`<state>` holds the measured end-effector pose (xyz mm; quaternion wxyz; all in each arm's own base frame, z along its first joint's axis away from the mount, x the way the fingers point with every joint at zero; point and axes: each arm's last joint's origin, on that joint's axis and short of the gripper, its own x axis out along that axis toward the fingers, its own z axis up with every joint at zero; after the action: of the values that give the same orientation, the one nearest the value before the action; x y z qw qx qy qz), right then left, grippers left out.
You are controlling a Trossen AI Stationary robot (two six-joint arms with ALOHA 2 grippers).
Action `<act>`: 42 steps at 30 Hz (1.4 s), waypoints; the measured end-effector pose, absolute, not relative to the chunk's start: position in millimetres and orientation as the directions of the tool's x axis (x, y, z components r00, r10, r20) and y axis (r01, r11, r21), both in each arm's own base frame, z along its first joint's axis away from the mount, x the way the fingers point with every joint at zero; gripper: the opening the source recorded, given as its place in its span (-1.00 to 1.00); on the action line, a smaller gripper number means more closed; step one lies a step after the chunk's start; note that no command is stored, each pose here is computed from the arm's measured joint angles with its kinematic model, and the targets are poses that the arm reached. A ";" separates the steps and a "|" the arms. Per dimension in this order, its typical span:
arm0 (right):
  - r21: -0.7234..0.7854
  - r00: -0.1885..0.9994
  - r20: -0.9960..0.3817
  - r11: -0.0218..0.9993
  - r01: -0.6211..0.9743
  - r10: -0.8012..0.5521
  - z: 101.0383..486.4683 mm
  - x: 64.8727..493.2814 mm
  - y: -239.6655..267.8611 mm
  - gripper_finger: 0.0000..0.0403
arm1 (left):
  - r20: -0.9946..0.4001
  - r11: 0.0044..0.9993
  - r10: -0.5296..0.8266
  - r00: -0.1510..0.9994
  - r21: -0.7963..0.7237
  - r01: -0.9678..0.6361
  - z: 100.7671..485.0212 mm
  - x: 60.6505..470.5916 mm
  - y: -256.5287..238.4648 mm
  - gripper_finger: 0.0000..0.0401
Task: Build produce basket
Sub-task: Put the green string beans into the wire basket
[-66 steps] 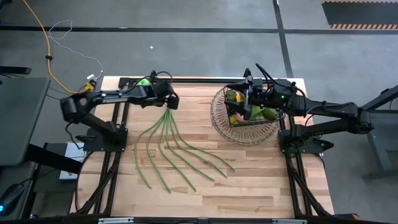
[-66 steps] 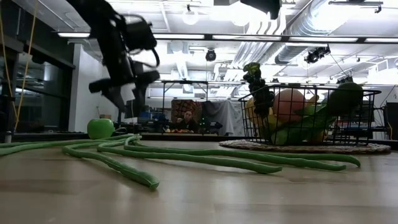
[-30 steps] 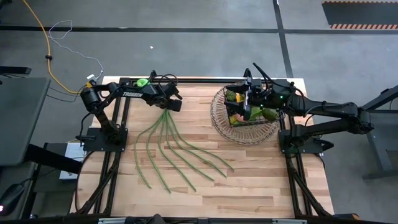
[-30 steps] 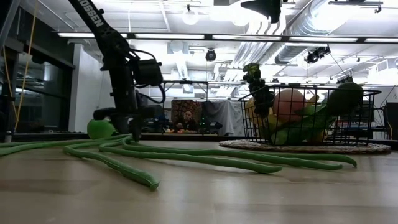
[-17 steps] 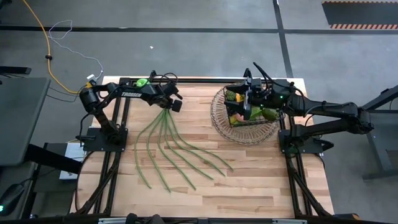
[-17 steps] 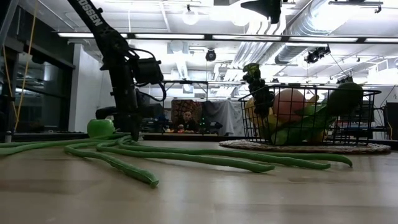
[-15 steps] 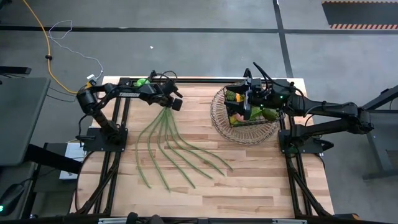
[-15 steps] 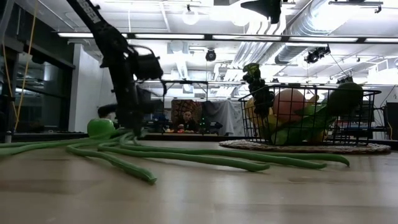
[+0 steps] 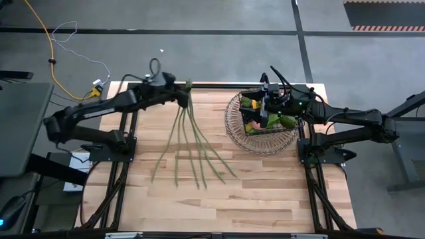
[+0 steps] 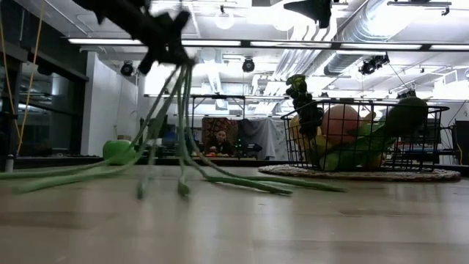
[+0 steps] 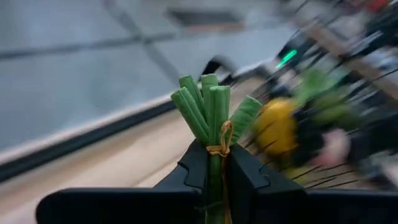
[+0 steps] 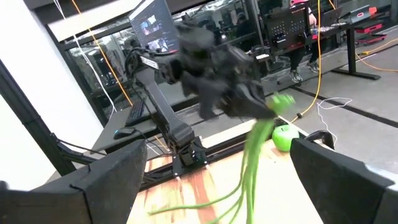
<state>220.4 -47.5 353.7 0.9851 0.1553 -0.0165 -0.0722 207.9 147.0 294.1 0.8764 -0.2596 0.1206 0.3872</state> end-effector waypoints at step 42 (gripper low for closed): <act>0.268 0.971 0.094 0.945 0.188 -0.220 296.8 314.8 -30.0 0.91 | 0.184 0.896 0.438 0.880 -0.172 -0.410 485.7 287.3 81.7 -0.90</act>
<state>314.8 -30.0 296.8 0.9842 0.1297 -0.0612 -0.1037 287.3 81.7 485.7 0.9674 -0.0643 -0.1097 0.2190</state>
